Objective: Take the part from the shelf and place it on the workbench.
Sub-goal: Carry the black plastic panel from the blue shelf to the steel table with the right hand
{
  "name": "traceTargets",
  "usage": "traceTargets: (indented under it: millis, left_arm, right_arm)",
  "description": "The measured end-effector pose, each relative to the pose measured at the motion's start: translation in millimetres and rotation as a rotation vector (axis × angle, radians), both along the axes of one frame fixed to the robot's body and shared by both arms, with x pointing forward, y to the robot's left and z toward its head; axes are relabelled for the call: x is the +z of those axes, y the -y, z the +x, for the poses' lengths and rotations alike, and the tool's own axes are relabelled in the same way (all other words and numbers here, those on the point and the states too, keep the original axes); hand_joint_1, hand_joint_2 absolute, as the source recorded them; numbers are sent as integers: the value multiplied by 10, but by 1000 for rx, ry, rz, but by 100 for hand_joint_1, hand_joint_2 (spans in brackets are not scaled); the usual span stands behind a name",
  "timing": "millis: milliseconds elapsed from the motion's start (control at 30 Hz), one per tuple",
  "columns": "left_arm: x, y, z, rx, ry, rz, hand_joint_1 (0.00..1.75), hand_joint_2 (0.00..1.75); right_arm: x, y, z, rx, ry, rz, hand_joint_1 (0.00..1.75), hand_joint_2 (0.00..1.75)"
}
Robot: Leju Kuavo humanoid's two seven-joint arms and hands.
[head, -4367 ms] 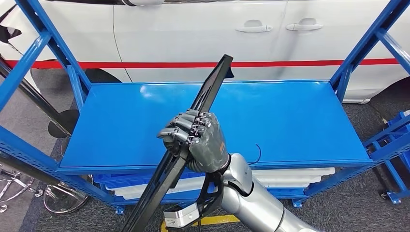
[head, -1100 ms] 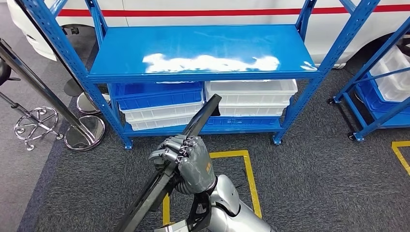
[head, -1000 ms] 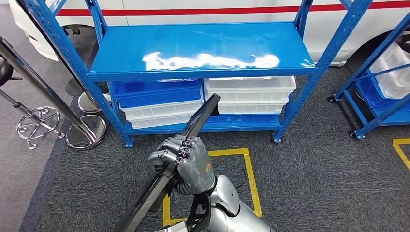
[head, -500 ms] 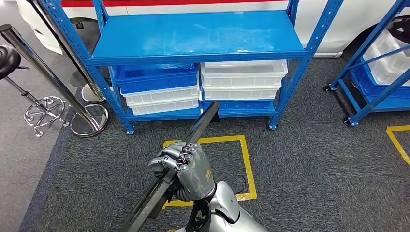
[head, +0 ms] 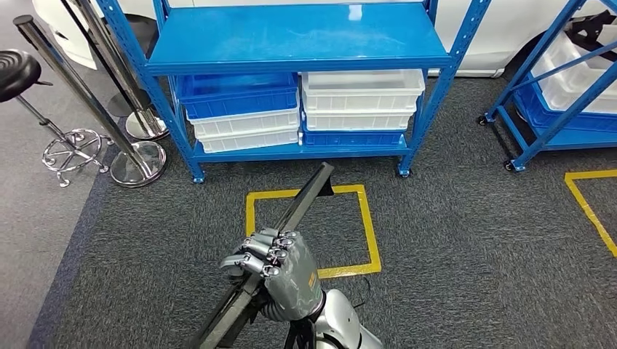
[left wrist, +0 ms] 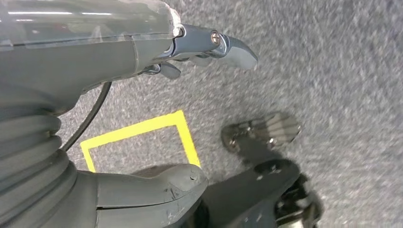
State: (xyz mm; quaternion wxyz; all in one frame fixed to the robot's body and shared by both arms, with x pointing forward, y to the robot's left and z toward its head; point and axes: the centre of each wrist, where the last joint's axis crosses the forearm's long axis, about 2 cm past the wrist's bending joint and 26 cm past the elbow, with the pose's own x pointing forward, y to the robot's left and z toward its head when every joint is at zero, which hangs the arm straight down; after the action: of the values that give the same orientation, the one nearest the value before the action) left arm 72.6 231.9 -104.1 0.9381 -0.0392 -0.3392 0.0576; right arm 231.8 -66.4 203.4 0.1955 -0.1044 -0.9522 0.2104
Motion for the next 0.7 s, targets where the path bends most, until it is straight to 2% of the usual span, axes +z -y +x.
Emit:
traceTargets:
  millis: [100, 233, 533, 700]
  left_arm:
    - [0, 3, 0, -6, 2, 1, 0, 175]
    - [2, 4, 8, -19, 4, 3, 0, 175]
    - [48, 10, 241, -50, 33, 6, 0, 175]
    - [60, 34, 281, -44, 32, 4, 0, 175]
  right_arm:
    - [62, -10, 31, 3, 0, 10, 175, 175]
    - [275, -17, 218, 4, 7, -2, 175, 175]
    - [707, -101, 602, -27, 53, -86, 175, 175]
    - [727, -125, 654, -35, 47, -97, 175, 175]
